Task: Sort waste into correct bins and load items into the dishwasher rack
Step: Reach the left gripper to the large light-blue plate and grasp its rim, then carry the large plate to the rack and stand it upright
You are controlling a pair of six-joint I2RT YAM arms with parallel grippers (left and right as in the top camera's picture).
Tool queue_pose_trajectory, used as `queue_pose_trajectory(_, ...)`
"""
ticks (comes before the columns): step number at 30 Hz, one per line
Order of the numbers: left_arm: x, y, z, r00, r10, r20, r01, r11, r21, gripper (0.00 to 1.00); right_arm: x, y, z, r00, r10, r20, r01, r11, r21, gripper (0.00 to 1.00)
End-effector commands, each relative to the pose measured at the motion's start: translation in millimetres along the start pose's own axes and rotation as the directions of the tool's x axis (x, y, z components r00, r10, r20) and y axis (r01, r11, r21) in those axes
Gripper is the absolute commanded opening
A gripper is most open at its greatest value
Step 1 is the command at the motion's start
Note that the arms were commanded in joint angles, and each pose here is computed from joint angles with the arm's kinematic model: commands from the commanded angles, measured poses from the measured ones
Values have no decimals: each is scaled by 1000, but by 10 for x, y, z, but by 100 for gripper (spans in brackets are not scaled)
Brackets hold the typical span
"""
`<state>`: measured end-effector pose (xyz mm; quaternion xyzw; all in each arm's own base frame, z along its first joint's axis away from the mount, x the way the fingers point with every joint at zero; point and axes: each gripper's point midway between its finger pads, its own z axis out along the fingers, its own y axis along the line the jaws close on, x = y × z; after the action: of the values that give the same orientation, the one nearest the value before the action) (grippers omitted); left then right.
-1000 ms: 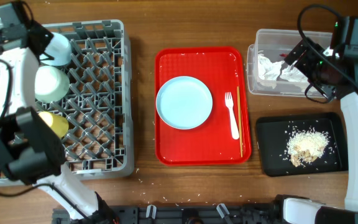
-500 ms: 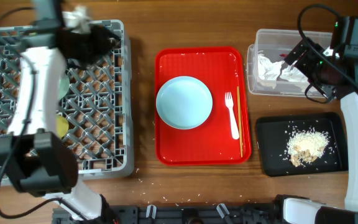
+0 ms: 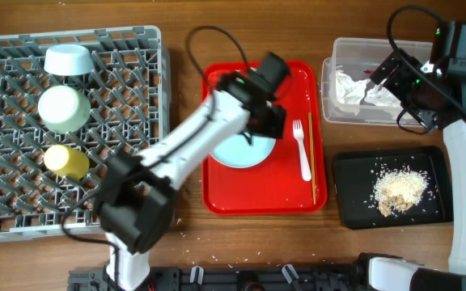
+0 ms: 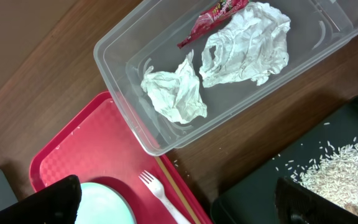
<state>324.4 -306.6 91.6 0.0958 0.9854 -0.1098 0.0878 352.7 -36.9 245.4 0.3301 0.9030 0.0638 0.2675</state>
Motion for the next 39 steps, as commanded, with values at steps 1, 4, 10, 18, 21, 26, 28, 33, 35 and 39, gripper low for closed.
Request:
queue_pose_trajectory(1,55,71,257,990,-131,60,139,977,-160,68,-56,-1,-16,1000,8,19,-8,1000,7,100)
queue_pose_trajectory(4,75,23,384,990,-119,72,131,975,-181,67,-55,-1,-16,1000,8,19,-8,1000,7,100)
queue_pose_trajectory(10,88,-7,809,993,-108,53,116,976,-187,58,-56,-1,-16,1000,8,19,-8,1000,7,100)
queue_pose_trajectory(18,182,-65,920,996,-87,32,91,977,-195,11,-56,-1,-16,1000,8,19,-8,1000,7,100)
queue_pose_trajectory(21,165,-68,895,995,-88,37,93,977,-191,4,-56,-1,-16,1000,8,19,-8,1000,7,100)
queue_pose_trajectory(26,31,-156,354,997,-52,61,61,986,-152,4,-56,-1,-16,1000,8,19,-8,1000,7,100)
queue_pose_trajectory(28,-86,-341,-109,994,47,97,-42,998,-53,4,-56,-1,-16,1000,8,19,-8,1000,7,100)
queue_pose_trajectory(33,-361,-228,-1197,955,-24,295,6,998,63,4,-56,-1,-16,1000,8,19,-8,1000,7,100)
queue_pose_trajectory(35,-424,-81,-1598,932,-25,360,-11,995,98,4,-56,-1,-16,1000,8,19,-8,1000,7,100)
queue_pose_trajectory(39,-553,385,-2202,892,-121,435,34,979,202,4,-56,-1,-16,1000,8,19,-8,1000,7,100)
